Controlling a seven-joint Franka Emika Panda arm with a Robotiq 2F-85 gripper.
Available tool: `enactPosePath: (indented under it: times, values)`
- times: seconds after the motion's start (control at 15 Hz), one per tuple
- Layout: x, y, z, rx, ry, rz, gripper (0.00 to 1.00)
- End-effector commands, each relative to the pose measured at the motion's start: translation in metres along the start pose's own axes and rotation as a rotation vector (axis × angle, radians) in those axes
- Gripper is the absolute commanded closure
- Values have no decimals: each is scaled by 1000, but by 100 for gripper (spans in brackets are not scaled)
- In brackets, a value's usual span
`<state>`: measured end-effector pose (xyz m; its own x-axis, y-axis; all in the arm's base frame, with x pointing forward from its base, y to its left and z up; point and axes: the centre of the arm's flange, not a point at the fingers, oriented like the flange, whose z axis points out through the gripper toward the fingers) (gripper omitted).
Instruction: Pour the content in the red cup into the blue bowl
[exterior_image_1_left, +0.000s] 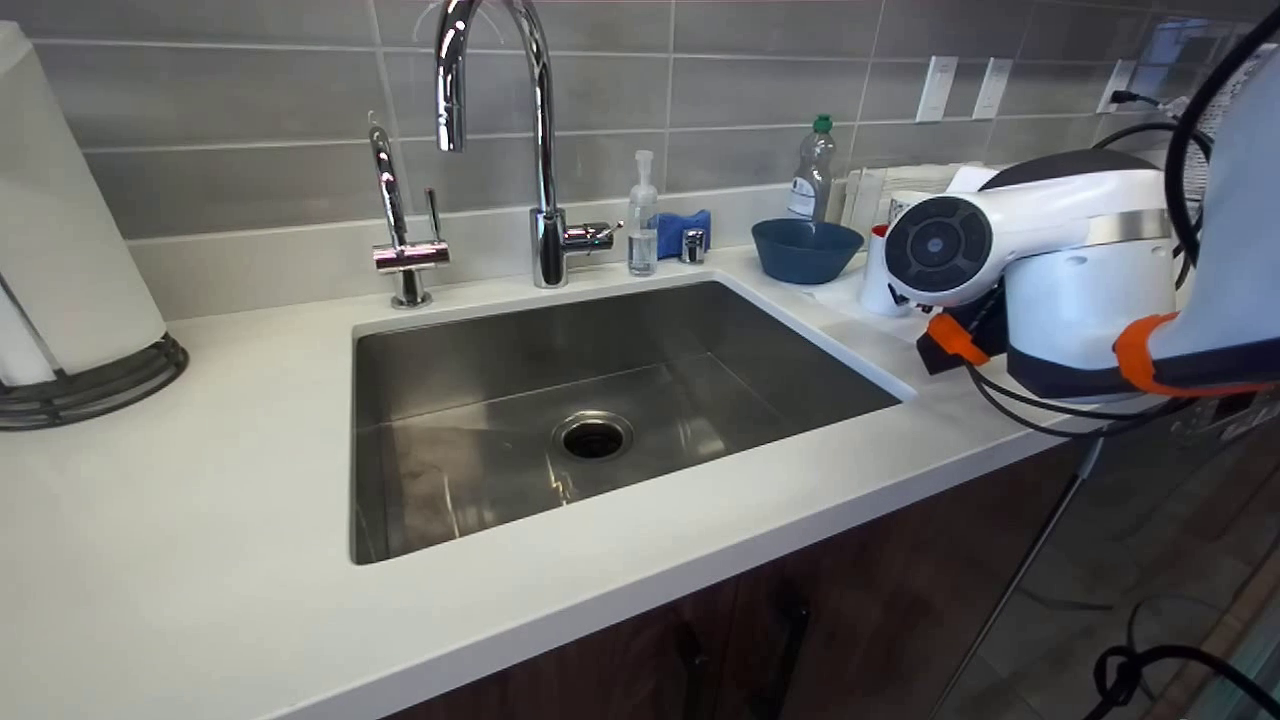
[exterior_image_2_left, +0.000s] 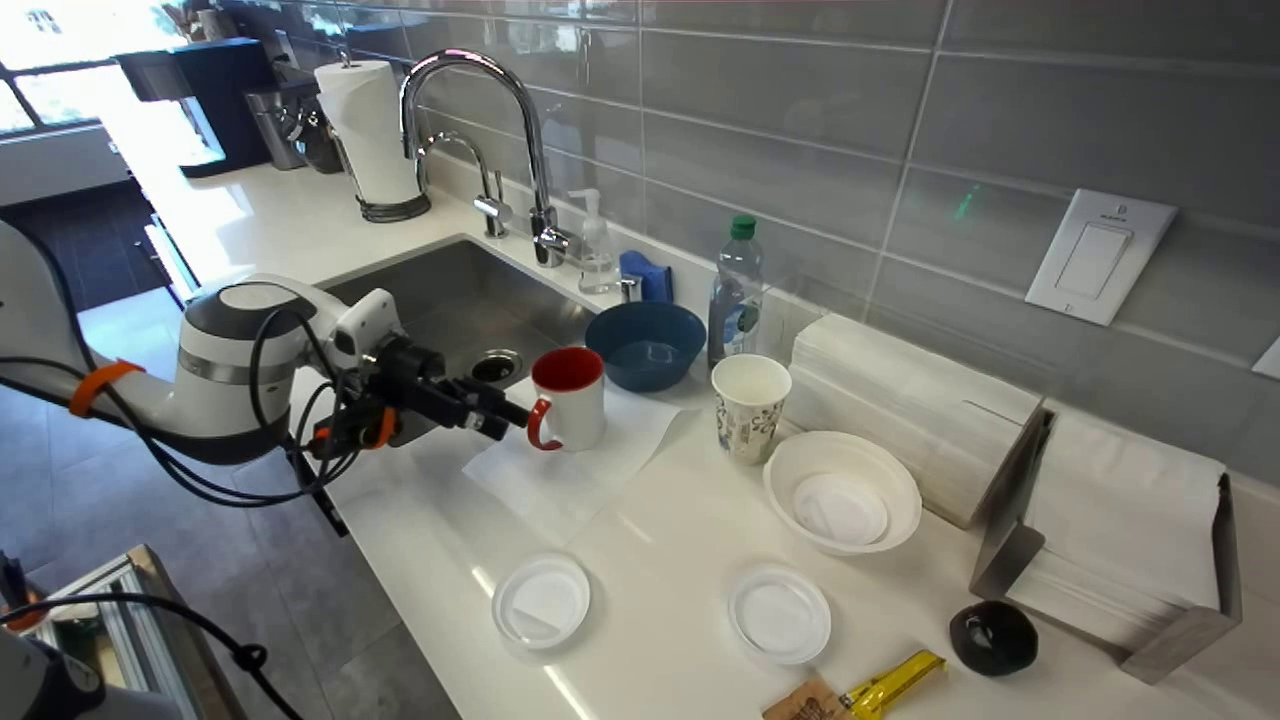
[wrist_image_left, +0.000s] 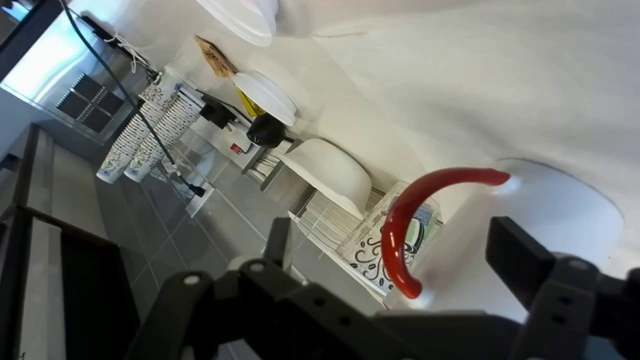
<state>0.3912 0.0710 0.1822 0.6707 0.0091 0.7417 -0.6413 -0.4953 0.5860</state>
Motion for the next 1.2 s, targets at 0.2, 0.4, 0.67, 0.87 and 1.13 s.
enactPosePath:
  times: [0.2, 0.4, 0.67, 0.87, 1.13]
  values:
    - [5, 9, 12, -5, 50, 15, 0]
    - [5, 12, 17, -10, 47, 24, 0]
    - [3, 12, 22, -17, 38, 24, 0]
    - [3, 14, 25, -27, 36, 28, 0]
    - [3, 19, 29, -44, 37, 32, 0]
